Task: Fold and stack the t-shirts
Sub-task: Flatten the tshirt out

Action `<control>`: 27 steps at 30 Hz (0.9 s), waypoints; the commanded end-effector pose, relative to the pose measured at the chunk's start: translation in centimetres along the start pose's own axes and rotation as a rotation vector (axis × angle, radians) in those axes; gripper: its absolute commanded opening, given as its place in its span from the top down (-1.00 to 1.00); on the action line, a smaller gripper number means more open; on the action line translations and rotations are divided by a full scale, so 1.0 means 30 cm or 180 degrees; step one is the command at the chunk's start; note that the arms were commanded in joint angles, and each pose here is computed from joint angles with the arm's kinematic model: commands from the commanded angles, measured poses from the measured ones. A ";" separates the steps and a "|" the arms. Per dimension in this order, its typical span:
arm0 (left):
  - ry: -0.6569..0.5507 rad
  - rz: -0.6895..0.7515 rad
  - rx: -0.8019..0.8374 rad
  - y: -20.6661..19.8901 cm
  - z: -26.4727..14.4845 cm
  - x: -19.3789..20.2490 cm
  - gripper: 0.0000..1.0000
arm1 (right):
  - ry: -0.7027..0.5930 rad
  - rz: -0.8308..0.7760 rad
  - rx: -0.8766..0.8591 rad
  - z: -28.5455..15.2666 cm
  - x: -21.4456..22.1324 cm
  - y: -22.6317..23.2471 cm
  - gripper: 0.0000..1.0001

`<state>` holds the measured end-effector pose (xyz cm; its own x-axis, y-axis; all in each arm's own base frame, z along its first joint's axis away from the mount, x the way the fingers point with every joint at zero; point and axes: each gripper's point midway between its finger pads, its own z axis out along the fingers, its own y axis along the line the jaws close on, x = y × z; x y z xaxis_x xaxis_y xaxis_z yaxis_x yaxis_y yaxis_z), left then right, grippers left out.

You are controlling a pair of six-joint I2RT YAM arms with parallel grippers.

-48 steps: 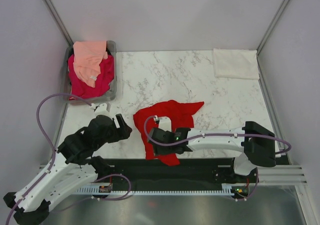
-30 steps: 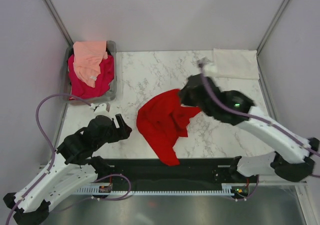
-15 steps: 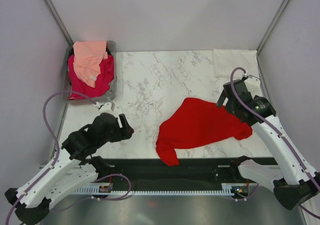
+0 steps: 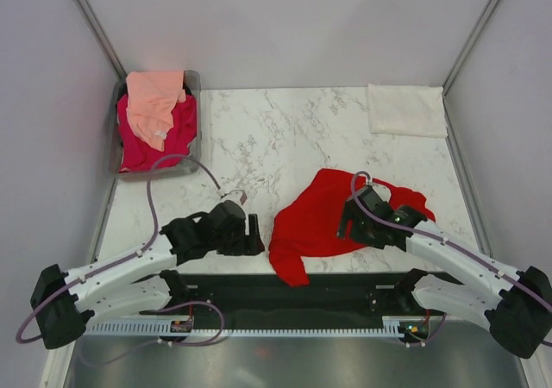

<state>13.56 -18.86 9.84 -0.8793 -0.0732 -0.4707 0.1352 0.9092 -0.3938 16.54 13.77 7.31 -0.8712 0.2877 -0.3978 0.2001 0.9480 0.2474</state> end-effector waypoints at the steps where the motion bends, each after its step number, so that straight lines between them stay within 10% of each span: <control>1: 0.0037 -0.0093 0.0438 -0.163 0.074 0.014 -0.56 | -0.0150 0.0209 -0.0289 0.032 -0.031 0.076 -0.69; 6: 0.0248 -0.0016 0.0378 -0.211 0.176 0.092 -0.53 | -0.0085 0.0214 -0.0099 0.093 0.017 0.014 -0.28; 22: 0.0414 -0.0104 0.0219 -0.204 0.334 0.187 -0.27 | -0.0391 0.0450 0.0315 0.113 0.023 -0.129 -0.43; 25: 0.0347 -0.0112 0.0144 -0.196 0.352 0.182 0.00 | -0.0436 0.0366 0.0295 0.146 0.012 -0.119 -0.18; 27: 0.0322 -0.0102 0.0129 -0.195 0.354 0.176 0.47 | -0.0476 0.0326 0.0267 0.161 0.000 -0.107 0.34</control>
<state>12.68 -29.13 2.13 -0.9311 -0.0337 -0.3633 0.1469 0.8768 -0.4579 16.52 11.09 2.20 -0.8035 0.3875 -0.4520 0.3311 0.9218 0.2017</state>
